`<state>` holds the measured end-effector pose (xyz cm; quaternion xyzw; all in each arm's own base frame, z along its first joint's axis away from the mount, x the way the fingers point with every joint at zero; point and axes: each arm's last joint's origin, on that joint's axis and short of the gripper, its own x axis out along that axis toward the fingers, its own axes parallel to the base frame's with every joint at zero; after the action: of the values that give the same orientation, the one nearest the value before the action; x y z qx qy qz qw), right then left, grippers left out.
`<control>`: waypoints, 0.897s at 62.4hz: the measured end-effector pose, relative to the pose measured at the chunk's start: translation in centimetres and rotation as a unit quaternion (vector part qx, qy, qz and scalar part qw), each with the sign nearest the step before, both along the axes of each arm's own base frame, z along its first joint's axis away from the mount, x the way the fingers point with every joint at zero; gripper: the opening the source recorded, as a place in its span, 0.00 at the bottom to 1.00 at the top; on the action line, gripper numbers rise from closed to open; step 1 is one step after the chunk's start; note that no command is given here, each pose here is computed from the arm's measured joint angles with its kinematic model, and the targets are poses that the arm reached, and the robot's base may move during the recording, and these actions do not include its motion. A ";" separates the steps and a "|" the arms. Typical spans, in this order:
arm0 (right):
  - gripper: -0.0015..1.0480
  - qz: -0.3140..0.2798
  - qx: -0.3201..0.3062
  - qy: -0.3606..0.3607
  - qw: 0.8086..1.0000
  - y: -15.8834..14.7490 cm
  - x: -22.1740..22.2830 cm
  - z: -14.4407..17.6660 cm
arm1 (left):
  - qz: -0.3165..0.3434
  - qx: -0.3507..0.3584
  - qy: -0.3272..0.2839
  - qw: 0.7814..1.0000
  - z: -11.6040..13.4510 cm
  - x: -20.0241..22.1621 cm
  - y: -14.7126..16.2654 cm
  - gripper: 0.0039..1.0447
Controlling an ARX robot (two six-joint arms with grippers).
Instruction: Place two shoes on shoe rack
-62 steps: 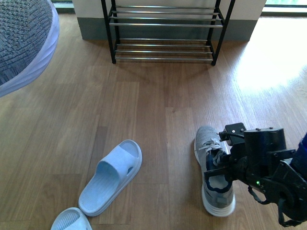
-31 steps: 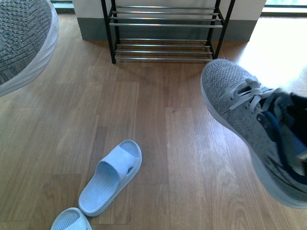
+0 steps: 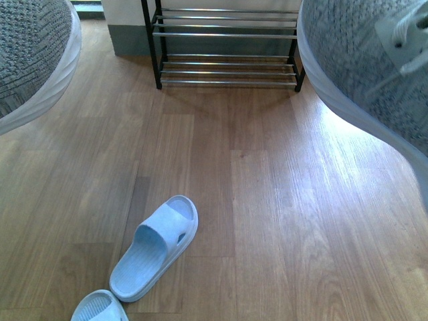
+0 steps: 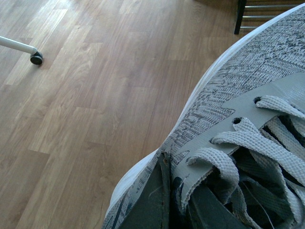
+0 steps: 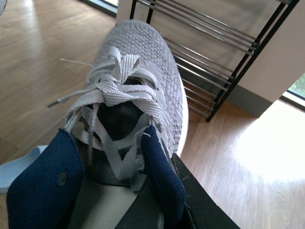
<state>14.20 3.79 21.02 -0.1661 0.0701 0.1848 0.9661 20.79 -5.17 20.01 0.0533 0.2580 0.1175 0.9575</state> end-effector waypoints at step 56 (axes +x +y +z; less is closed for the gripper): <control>0.01 -0.002 -0.001 -0.002 1.000 0.0 0.0 0.0 | -0.007 -0.003 -0.001 1.000 0.1 -0.1 -0.1 0.01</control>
<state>14.16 3.78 21.04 -0.1673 0.0689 0.1820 0.9665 20.74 -5.31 20.06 0.0521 0.2574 0.1101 0.9586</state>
